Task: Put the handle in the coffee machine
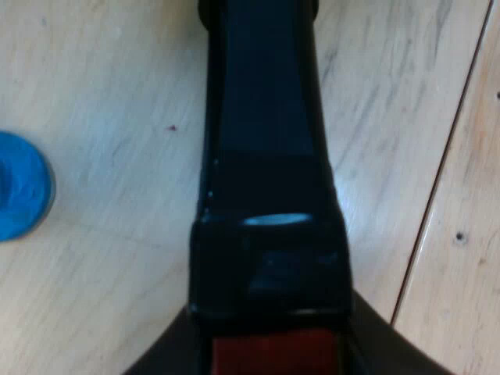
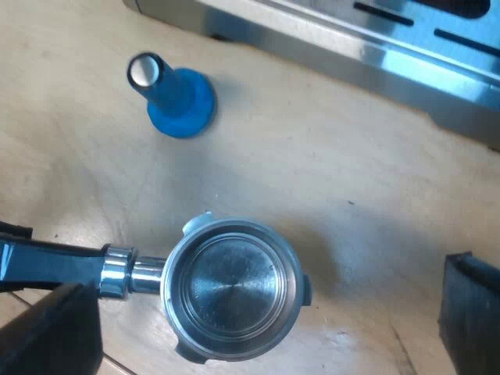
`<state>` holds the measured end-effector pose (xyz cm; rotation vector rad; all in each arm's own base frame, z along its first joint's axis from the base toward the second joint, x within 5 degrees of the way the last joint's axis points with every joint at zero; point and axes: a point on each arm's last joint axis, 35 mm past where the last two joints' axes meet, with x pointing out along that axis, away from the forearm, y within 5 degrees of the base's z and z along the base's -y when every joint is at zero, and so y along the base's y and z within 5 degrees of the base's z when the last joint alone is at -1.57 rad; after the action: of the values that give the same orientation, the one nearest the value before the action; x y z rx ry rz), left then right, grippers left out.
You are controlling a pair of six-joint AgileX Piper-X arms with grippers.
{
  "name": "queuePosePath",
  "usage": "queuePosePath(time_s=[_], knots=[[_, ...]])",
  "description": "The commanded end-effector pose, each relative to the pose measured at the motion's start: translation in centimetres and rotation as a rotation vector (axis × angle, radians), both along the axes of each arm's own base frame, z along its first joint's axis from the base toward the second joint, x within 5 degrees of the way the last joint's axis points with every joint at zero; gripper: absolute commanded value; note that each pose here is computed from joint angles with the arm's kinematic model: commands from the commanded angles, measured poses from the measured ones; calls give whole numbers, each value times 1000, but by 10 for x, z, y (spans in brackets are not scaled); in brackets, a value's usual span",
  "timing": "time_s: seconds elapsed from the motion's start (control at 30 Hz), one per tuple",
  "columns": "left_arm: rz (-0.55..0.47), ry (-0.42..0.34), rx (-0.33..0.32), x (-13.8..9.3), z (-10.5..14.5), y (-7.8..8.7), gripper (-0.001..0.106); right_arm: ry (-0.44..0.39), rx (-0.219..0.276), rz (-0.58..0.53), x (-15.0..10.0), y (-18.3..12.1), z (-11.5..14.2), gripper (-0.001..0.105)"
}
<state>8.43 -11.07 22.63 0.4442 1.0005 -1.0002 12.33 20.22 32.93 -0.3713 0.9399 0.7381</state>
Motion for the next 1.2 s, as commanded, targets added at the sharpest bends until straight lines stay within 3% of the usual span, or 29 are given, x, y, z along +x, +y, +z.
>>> queuePosePath(time_s=[0.03, 0.2, 0.3, 0.33, 0.53, 0.87, 1.07, 1.2], knots=[[-4, -26, -21, 0, 8, -2, 0, -27, 25, 12, 0, 1, 7, 88], [14, -28, -11, 2, 8, 0, 0, -105, 36, 30, -9, 11, 9, 88], [105, -41, -27, 13, 15, 7, 0, -120, 43, 35, -11, 13, 9, 88], [132, -48, -35, 17, 18, 10, 0, -204, 55, 7, -23, 21, 13, 88], [231, -36, -92, 34, 24, 28, 0, -246, 99, 11, -31, 31, 16, 88], [329, -62, -112, 47, 25, 53, 0, -323, 60, -52, -24, 45, 5, 88], [315, -98, -103, 51, 25, 61, 0, -338, 78, -63, -18, 64, -6, 88], [330, -105, -110, 52, 25, 65, 0, -429, 44, -121, -17, 75, -15, 88]])
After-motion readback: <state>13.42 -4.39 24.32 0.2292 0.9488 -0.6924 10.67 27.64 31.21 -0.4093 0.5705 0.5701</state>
